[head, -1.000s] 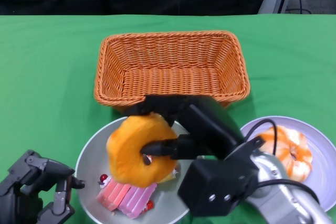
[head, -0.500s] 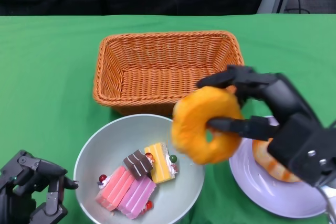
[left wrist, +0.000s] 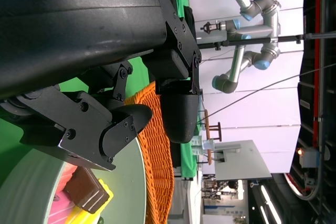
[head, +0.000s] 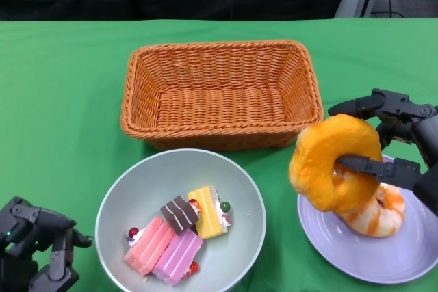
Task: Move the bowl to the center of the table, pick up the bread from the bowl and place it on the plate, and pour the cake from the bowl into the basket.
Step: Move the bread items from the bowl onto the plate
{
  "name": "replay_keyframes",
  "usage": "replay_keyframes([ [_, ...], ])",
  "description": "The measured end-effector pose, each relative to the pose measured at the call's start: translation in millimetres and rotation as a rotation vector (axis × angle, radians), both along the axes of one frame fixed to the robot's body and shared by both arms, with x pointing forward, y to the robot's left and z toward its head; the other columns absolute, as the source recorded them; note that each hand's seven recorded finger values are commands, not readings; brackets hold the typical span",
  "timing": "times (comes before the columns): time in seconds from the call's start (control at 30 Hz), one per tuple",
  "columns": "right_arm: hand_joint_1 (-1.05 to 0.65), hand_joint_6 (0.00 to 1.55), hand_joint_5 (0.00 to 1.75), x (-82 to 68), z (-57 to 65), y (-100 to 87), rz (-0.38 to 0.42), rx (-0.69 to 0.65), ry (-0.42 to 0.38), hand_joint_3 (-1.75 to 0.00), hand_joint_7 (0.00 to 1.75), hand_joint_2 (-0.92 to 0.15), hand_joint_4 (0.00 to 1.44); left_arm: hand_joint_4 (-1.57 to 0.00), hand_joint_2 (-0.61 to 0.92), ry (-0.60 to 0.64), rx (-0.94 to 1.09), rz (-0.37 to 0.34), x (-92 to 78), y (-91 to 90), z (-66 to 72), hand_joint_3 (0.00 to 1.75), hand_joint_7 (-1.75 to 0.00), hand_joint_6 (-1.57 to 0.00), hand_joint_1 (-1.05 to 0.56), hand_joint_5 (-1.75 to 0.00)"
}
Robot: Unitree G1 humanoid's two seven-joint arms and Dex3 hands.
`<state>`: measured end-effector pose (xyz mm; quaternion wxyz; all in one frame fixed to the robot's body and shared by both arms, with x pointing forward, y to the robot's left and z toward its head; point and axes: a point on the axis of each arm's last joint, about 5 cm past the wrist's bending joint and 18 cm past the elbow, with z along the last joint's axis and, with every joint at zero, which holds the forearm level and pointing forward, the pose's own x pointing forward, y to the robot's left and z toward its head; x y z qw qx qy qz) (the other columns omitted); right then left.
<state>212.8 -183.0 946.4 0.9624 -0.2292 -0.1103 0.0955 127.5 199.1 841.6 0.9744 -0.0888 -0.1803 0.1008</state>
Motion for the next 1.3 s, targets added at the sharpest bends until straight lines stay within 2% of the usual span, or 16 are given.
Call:
replay_keyframes([
  [0.07,-0.08,0.78,1.6,-1.1,-4.5,-2.9,-0.031,-0.028,-0.006,-0.15,0.8,-0.92,0.68,-0.76,0.63,-0.002,0.0,-0.001,0.7,0.0,0.4,1.04,-1.33,-0.73,0.02,-1.52],
  [0.1,-0.08,0.79,1.63,-2.3,-8.9,-6.1,-0.057,-0.046,0.008,-0.15,0.79,-0.92,0.68,-0.76,0.63,-0.001,0.001,0.001,0.5,0.6,0.5,1.05,-1.33,-0.73,0.02,-1.52],
  [0.17,-0.07,0.84,1.53,-6.2,-19.7,-11.8,-0.116,-0.084,0.039,-0.12,0.73,-0.92,0.7,-0.75,0.62,0.004,0.003,0.011,-0.7,2.8,0.4,1.04,-1.33,-0.73,0.02,-1.51],
  [0.23,-0.05,0.87,1.54,-10.3,-28.9,-14.4,-0.166,-0.126,0.053,-0.09,0.66,-0.92,0.72,-0.74,0.61,0.007,0.007,0.018,-1.2,5.3,0.8,1.07,-1.36,-0.71,0.03,-1.54],
  [0.33,-0.03,0.96,1.51,-14.7,-38.0,-13.4,-0.225,-0.218,0.009,-0.05,0.49,-0.92,0.72,-0.72,0.63,0.005,0.019,0.015,-1.0,9.0,1.9,1.03,-1.36,-0.7,0.02,-1.54],
  [0.5,-0.01,1.01,1.47,-18.4,-53.6,-10.0,-0.239,-0.31,-0.043,-0.04,0.4,-0.92,0.72,-0.74,0.65,-0.002,0.029,0.023,-1.8,13.1,2.8,1.02,-1.35,-0.7,0.01,-1.53],
  [0.73,-0.02,1.04,1.51,-22.4,-63.9,-11.0,-0.253,-0.326,-0.037,-0.03,0.36,-0.92,0.71,-0.74,0.66,-0.007,0.029,0.023,-1.8,13.5,3.3,0.96,-1.31,-0.71,0.0,-1.51],
  [0.9,-0.02,1.05,1.51,-22.8,-64.3,-10.9,-0.251,-0.331,-0.041,-0.03,0.35,-0.92,0.71,-0.74,0.67,-0.009,0.031,0.016,-1.7,13.5,3.5,0.95,-1.31,-0.71,0.0,-1.51],
  [1.07,-0.04,1.12,1.37,-24.1,-72.6,-10.1,-0.242,-0.4,-0.017,0.0,0.21,-0.89,0.77,-0.76,0.63,-0.01,0.027,0.012,-0.2,12.9,4.4,0.98,-1.26,-0.75,0.02,-1.46],
  [1.2,-0.05,1.14,1.45,-24.1,-73.7,-10.4,-0.247,-0.407,0.004,0.0,0.14,-0.89,0.74,-0.76,0.63,-0.016,0.024,0.008,1.0,12.2,6.6,0.96,-1.25,-0.76,0.03,-1.45],
  [1.3,-0.06,1.15,1.38,-24.0,-74.1,-10.2,-0.245,-0.417,0.027,0.0,0.1,-0.88,0.77,-0.76,0.66,-0.009,0.02,0.004,0.9,11.9,6.6,0.91,-1.25,-0.75,0.01,-1.45],
])
